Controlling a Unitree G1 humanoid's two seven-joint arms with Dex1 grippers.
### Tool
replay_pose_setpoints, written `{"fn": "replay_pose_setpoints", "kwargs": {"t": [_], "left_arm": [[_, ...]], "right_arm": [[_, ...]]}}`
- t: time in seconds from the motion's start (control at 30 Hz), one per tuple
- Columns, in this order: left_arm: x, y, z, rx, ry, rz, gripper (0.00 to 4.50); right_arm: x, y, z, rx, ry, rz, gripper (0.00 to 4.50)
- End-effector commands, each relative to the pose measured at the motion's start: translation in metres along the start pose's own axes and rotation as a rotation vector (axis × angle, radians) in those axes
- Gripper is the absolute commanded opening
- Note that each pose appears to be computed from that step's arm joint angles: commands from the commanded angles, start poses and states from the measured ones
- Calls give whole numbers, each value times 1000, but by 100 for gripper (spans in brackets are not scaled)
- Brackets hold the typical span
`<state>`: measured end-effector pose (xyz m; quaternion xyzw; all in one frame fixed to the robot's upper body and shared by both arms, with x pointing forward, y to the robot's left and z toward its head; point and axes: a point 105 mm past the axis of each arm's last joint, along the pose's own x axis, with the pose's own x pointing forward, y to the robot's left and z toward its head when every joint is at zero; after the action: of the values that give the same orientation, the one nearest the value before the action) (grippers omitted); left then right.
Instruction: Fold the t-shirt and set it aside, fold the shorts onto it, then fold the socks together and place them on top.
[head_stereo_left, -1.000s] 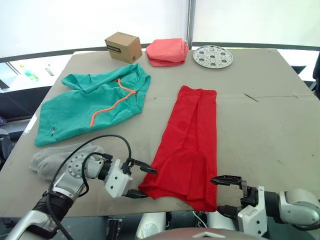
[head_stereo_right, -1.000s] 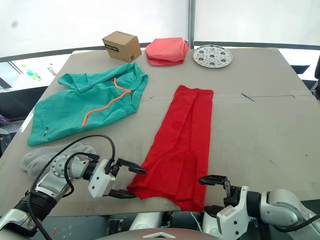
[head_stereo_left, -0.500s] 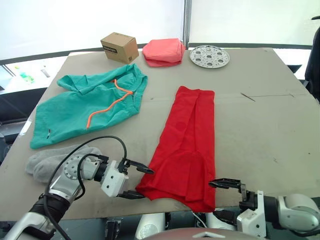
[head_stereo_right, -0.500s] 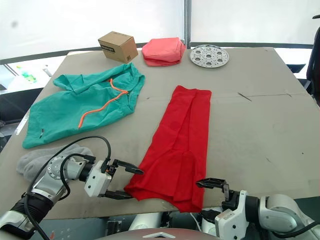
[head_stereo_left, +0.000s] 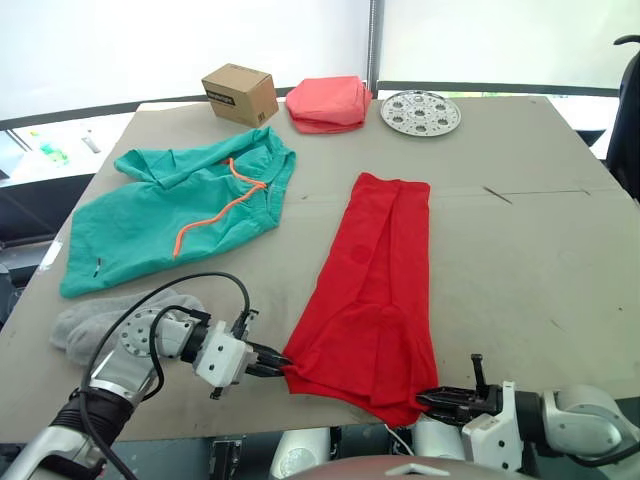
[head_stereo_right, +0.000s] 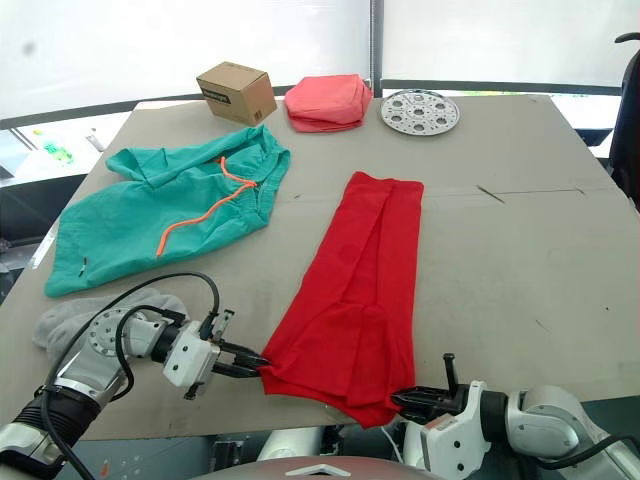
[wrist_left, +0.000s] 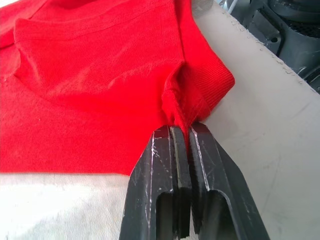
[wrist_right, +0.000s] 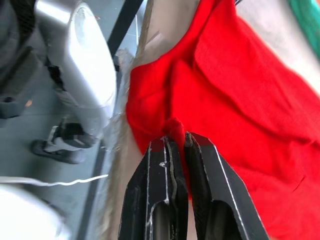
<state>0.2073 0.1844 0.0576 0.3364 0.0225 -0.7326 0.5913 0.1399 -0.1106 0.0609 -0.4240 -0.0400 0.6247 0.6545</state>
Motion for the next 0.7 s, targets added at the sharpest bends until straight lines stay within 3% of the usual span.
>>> {"fn": "replay_pose_setpoints", "kwargs": {"t": [0.03,0.27,0.57,0.7], "left_arm": [[-7,0,3,-57,-5,-1,0],[-10,-1,21,-259,-91,-27,0],[-32,-30,74,-709,-195,-325,0],[-50,-4,92,-862,-288,-295,0]], "right_arm": [[-8,-11,12,56,-42,-23,3],[-18,-36,19,317,-84,-100,3],[-29,-25,46,743,-174,67,3],[-36,-51,51,903,-241,28,3]]}}
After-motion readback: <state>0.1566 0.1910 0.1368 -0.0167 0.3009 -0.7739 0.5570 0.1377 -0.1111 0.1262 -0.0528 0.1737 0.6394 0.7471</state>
